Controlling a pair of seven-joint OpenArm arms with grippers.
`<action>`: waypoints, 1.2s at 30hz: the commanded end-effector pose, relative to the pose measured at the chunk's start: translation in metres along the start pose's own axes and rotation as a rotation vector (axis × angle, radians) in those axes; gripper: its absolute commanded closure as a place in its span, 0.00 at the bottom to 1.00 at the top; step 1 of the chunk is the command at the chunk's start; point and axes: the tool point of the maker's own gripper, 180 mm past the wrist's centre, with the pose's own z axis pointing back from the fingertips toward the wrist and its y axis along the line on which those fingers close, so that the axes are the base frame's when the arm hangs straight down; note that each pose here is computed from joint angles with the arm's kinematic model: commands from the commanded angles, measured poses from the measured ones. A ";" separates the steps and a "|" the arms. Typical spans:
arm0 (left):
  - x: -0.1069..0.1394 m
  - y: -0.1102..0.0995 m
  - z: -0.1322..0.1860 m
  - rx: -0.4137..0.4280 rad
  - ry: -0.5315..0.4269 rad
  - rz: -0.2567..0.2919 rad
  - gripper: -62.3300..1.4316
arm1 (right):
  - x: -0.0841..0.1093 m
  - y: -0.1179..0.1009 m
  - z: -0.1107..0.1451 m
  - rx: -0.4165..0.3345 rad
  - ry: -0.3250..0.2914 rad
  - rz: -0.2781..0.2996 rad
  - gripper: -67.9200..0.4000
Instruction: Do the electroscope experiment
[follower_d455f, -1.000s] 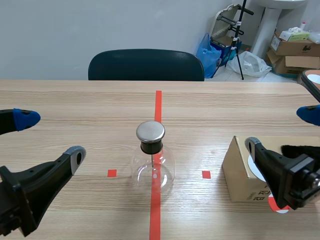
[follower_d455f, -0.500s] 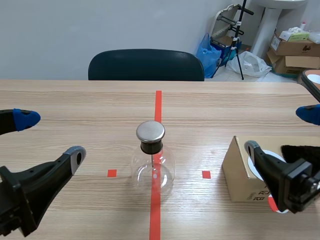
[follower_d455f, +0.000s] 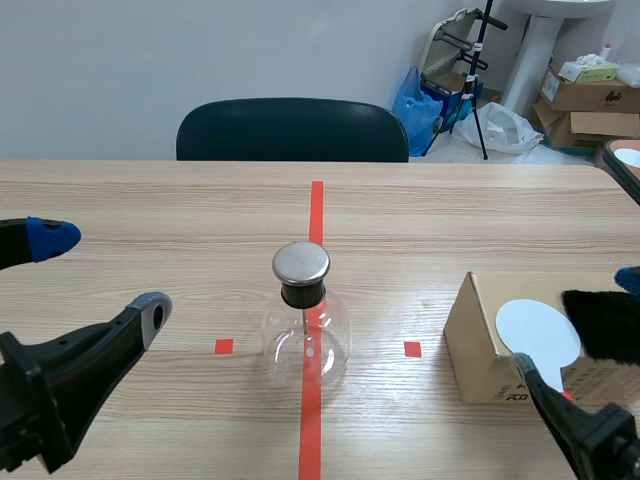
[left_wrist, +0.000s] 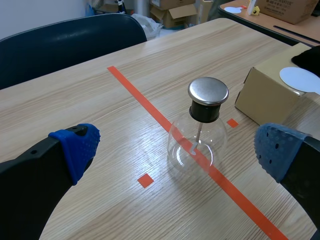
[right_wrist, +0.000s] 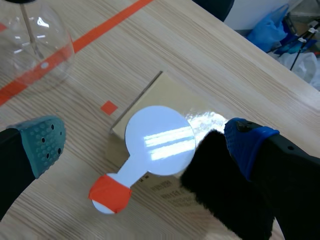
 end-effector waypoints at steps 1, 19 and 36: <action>0.007 -0.004 -0.001 -0.011 -0.026 0.005 0.00 | 0.013 -0.001 0.002 -0.010 -0.041 0.021 0.00; 0.007 -0.004 -0.001 -0.011 -0.026 0.005 0.00 | -0.016 0.018 0.054 -0.110 0.081 0.367 0.00; 0.007 -0.004 -0.001 -0.011 -0.027 0.006 0.00 | -0.051 0.050 0.054 -0.126 0.196 0.839 0.00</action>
